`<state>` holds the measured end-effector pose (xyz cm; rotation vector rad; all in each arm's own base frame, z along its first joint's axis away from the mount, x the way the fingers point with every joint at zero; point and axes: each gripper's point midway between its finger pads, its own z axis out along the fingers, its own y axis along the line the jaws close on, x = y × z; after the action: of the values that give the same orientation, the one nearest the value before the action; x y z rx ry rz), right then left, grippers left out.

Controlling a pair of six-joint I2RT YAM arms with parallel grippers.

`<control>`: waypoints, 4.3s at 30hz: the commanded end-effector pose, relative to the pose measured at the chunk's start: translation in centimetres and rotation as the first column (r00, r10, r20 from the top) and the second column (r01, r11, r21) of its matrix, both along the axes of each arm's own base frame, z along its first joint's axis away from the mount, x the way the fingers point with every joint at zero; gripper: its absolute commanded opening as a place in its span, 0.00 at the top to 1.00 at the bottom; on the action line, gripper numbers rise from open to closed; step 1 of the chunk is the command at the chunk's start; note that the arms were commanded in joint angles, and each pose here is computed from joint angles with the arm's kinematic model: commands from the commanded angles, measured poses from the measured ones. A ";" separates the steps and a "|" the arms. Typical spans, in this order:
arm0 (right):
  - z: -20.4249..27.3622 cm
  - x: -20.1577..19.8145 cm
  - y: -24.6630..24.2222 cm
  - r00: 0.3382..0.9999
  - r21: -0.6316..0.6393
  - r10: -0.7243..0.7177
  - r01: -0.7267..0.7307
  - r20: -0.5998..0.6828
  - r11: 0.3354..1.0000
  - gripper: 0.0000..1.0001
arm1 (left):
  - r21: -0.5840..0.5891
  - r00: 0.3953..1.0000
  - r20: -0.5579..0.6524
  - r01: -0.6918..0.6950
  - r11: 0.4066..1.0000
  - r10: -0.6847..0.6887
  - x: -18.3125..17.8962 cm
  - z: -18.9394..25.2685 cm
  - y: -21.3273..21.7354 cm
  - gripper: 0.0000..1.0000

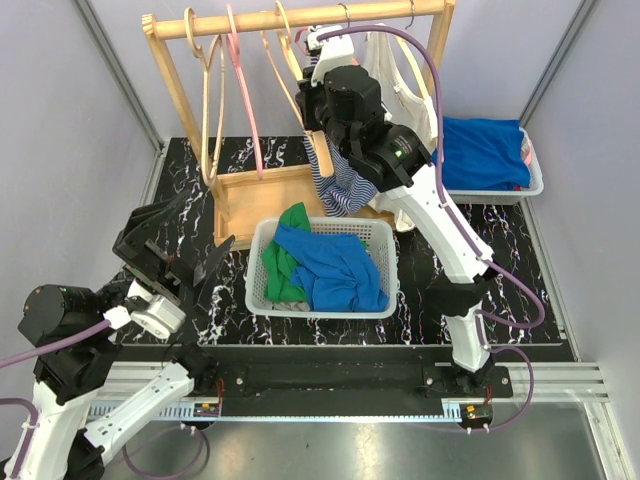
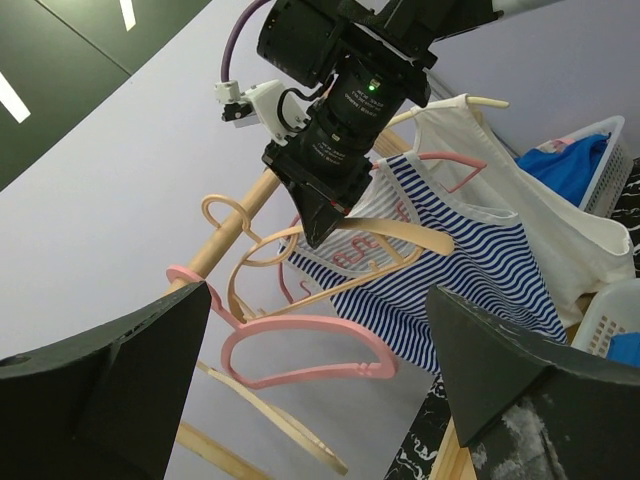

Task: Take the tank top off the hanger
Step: Place the hanger at the clothesline, then pick up the hanger from the clothesline.

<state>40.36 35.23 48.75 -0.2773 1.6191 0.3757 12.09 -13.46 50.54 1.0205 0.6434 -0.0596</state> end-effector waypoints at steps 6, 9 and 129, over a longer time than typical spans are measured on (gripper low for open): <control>3.5 0.7 0.9 0.995 0.113 0.000 -0.012 0.104 0.994 1.00 | 0.009 0.999 0.038 0.007 1.000 -0.008 -0.8 0.0 0.3 0.03; 3.1 1.3 1.5 0.994 0.113 0.005 -0.017 0.110 0.993 1.00 | 0.007 0.999 0.034 0.011 1.000 -0.011 -1.0 0.0 0.4 0.03; 1.6 4.8 -7.7 0.966 -0.041 0.250 -0.248 0.070 0.968 1.00 | -0.104 0.958 -0.258 0.098 0.990 -0.122 3.3 -3.9 -3.9 0.05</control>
<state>46.90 27.13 47.50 -0.4740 1.6015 0.4870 15.93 -17.63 44.91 0.9922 0.8858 -0.3408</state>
